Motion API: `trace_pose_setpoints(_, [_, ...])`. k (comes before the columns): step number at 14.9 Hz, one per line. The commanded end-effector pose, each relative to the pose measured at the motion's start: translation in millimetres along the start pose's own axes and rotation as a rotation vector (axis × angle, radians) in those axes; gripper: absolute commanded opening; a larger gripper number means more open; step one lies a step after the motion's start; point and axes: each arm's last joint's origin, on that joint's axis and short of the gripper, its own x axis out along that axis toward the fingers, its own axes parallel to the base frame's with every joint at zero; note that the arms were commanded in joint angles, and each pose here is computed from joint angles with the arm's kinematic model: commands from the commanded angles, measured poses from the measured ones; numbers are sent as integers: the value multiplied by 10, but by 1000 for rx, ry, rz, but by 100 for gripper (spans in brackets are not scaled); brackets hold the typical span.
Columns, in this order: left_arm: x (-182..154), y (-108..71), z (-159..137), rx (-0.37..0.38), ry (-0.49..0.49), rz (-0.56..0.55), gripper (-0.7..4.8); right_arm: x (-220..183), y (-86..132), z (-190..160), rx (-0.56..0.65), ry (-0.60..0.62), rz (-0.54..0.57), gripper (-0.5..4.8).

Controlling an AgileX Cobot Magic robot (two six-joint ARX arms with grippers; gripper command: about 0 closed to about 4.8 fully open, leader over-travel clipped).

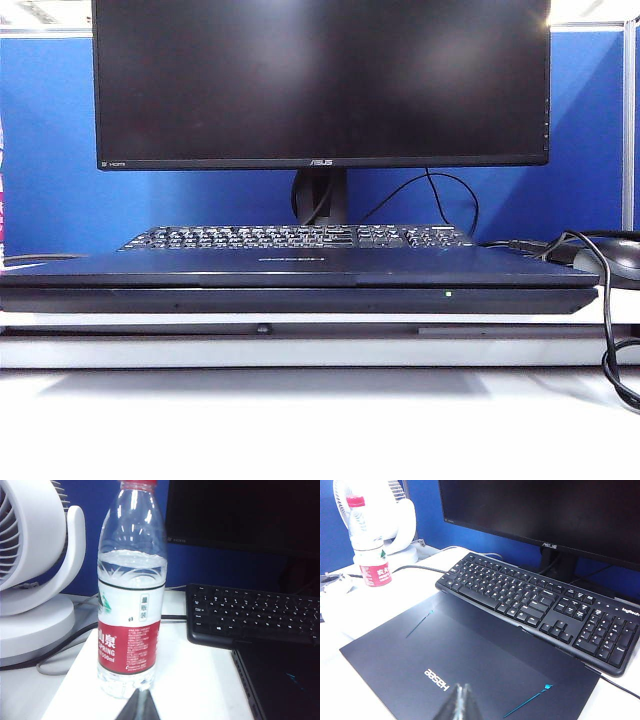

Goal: Close the lid of the black laptop.

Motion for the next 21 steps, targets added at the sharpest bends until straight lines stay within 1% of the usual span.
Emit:
trace_pose_setpoints(1, [-2,-1,13,4,-14,0,-5,-7,1,25,3,-15,0,-5])
trace_pose_setpoints(12, [-2,-1,14,4,-15,0,-5,-7,-1,27,3,-16,-1,-5])
trace_pose_setpoints(13, [-2,-1,14,4,-15,0,-5,-34,-29,28,-28,-20,-26,-5])
trace_pose_setpoints(14, [-2,-1,14,4,-15,0,-5,-88,-86,26,-54,-28,-64,-5])
trace_pose_setpoints(15, [-2,0,13,4,-14,2,-5,-142,-172,27,-45,-40,-149,-5])
trace_pose_setpoints(17, [-2,-2,14,4,-14,-2,-5,-287,-420,-55,-22,-63,-493,-5])
trace_pose_setpoints(18, [-2,-2,13,4,-14,-1,-5,-363,-508,-147,29,-73,-612,-5])
trace_pose_setpoints(19, [-2,-1,14,4,-14,-1,-5,-431,-549,-255,81,-97,-664,-5])
trace_pose_setpoints(21, [-2,-1,13,4,-14,0,-5,-465,-590,-550,106,-99,-714,-5])
